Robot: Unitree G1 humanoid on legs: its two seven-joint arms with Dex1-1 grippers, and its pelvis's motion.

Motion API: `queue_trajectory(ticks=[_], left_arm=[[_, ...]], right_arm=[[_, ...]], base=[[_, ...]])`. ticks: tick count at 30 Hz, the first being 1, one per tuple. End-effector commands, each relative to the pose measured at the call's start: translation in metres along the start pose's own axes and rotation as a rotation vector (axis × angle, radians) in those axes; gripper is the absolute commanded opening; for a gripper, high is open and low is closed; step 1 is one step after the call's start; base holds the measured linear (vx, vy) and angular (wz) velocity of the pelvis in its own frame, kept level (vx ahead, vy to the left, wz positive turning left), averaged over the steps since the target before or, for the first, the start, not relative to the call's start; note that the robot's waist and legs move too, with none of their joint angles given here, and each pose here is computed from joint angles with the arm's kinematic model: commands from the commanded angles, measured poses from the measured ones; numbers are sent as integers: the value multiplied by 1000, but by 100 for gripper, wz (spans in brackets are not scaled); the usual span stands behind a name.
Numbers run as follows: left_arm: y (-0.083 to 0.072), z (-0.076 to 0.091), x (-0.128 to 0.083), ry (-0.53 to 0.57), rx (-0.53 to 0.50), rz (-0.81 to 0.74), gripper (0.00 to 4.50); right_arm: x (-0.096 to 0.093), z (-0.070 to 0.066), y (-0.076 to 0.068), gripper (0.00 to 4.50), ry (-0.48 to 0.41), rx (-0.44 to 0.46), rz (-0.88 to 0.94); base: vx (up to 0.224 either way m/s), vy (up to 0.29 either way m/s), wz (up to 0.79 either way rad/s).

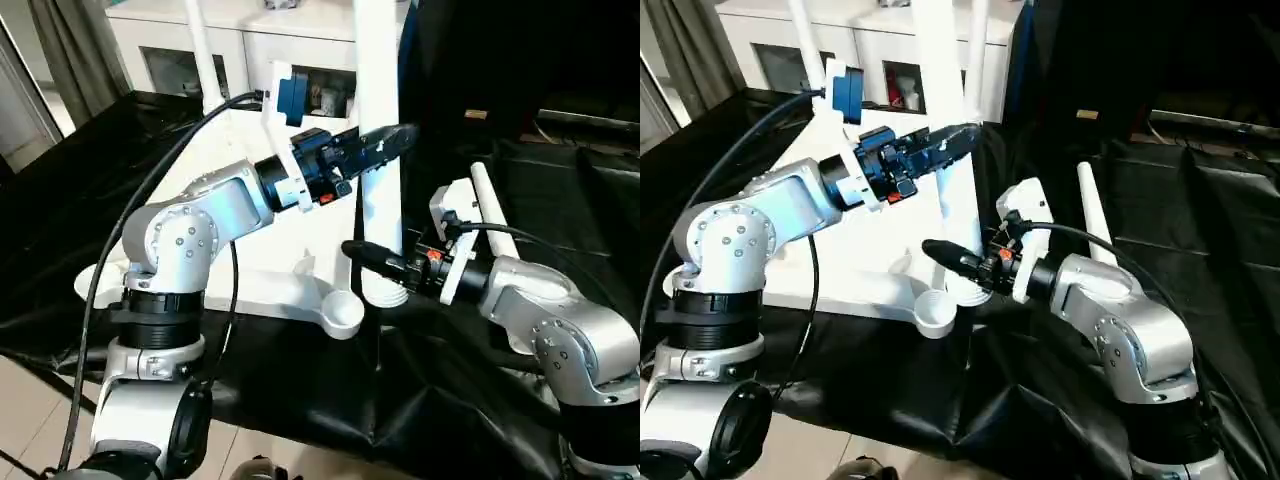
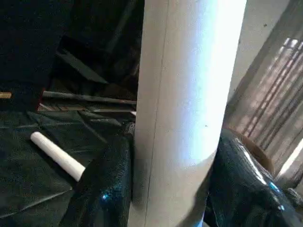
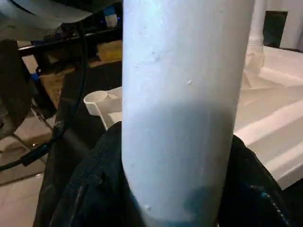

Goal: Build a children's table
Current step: Pick table leg

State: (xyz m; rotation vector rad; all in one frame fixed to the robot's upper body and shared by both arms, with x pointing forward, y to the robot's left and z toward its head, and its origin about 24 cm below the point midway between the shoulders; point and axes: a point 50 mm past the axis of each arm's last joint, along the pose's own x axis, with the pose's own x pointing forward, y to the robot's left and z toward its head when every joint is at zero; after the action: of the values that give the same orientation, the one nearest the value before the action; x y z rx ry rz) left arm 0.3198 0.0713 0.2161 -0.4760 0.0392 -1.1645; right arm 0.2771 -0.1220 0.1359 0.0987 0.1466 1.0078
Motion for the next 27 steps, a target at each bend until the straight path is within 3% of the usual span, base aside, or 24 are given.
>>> queue_trajectory(ticks=[1, 11, 15, 20, 27], left_arm=[[4, 11, 1, -23, 40, 73, 187], [-1, 15, 9, -24, 103, 109, 182], [-2, 11, 12, 29, 209, 155, 182], [-7, 6, 13, 74, 265, 125, 182], [-12, 2, 15, 89, 279, 84, 182]], right_arm=[[3, 5, 2, 263, -22, -22, 1], [4, 5, 2, 340, -5, -38, -8], [4, 1, -7, 340, 69, -5, -105], [3, 6, -10, 340, 54, 13, -133], [5, 6, -8, 340, 77, 21, -118]], base=[[0, 0, 0], [0, 0, 0], [0, 0, 0], [0, 0, 0], [0, 0, 0]])
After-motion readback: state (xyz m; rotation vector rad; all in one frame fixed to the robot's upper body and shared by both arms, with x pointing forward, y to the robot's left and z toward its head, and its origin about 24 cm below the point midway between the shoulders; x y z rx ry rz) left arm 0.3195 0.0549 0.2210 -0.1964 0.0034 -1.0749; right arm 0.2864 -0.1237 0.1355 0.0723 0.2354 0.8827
